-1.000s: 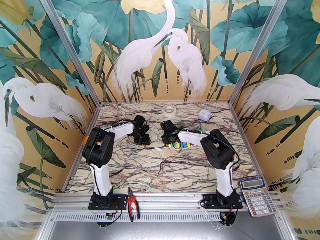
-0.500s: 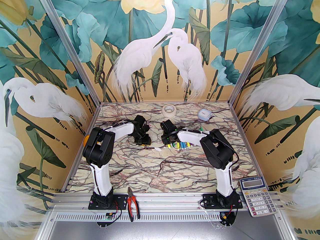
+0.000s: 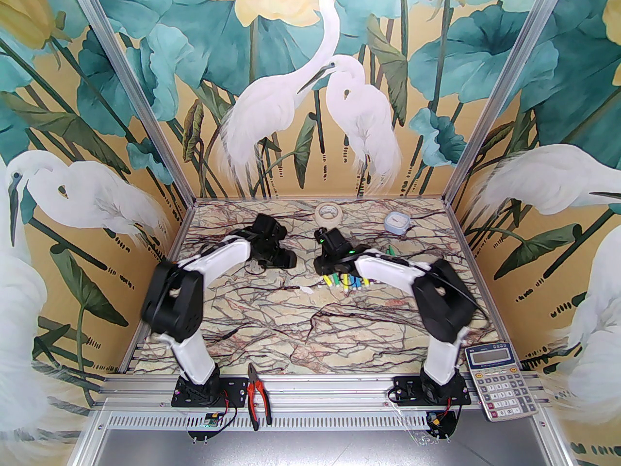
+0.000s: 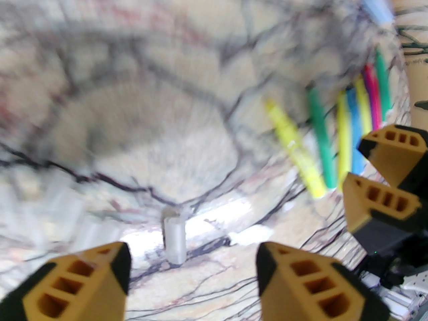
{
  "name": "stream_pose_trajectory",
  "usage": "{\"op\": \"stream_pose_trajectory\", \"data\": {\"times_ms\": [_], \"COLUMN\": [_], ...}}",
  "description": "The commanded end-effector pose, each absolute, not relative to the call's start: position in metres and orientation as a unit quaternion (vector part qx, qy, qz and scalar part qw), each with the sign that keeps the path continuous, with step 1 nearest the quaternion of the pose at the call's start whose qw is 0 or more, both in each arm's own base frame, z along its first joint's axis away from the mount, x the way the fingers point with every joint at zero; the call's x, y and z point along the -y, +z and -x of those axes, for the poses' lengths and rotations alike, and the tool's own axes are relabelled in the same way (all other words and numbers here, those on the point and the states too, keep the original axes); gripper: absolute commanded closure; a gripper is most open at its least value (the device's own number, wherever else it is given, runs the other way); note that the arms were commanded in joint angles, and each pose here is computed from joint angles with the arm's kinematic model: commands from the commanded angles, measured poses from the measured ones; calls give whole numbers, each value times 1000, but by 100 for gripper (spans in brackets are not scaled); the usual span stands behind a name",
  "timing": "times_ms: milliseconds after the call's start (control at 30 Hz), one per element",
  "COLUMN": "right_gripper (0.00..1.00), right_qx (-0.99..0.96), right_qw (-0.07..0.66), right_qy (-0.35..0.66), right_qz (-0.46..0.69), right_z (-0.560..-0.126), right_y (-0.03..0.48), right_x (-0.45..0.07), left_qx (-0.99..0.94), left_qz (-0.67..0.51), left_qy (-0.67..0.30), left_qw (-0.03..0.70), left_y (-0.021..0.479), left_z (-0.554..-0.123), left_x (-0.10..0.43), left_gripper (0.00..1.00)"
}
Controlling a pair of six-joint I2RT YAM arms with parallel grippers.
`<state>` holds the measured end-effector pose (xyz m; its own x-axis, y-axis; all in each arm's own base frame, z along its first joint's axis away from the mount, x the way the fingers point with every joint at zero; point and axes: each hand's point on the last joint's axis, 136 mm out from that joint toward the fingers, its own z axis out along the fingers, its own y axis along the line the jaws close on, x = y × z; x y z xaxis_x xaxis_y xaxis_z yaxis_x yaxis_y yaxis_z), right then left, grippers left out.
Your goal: Open the pen caps
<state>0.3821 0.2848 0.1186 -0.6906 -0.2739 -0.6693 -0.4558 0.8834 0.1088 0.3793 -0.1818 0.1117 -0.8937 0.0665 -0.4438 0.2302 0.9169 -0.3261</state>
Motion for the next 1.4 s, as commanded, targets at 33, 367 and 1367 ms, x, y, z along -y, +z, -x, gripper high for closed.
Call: {"op": "stream_pose_trajectory", "data": {"times_ms": [33, 367, 1367], "right_gripper": [47, 3, 1], "right_qx": [-875, -835, -773], "right_qw": [438, 549, 623], "right_qy": [107, -9, -87], "right_qz": [177, 21, -84], "right_z": [-403, -434, -396], "right_y": [177, 214, 116], "right_x": [-249, -99, 31], "left_qx": [-926, -872, -781], "left_qz": [-50, 36, 43], "left_qy": [-166, -79, -3], "left_qw": [336, 481, 623], "left_y": [150, 153, 118], "left_z": [-402, -416, -405], "left_x": [146, 52, -7], "left_gripper": [19, 1, 0]}}
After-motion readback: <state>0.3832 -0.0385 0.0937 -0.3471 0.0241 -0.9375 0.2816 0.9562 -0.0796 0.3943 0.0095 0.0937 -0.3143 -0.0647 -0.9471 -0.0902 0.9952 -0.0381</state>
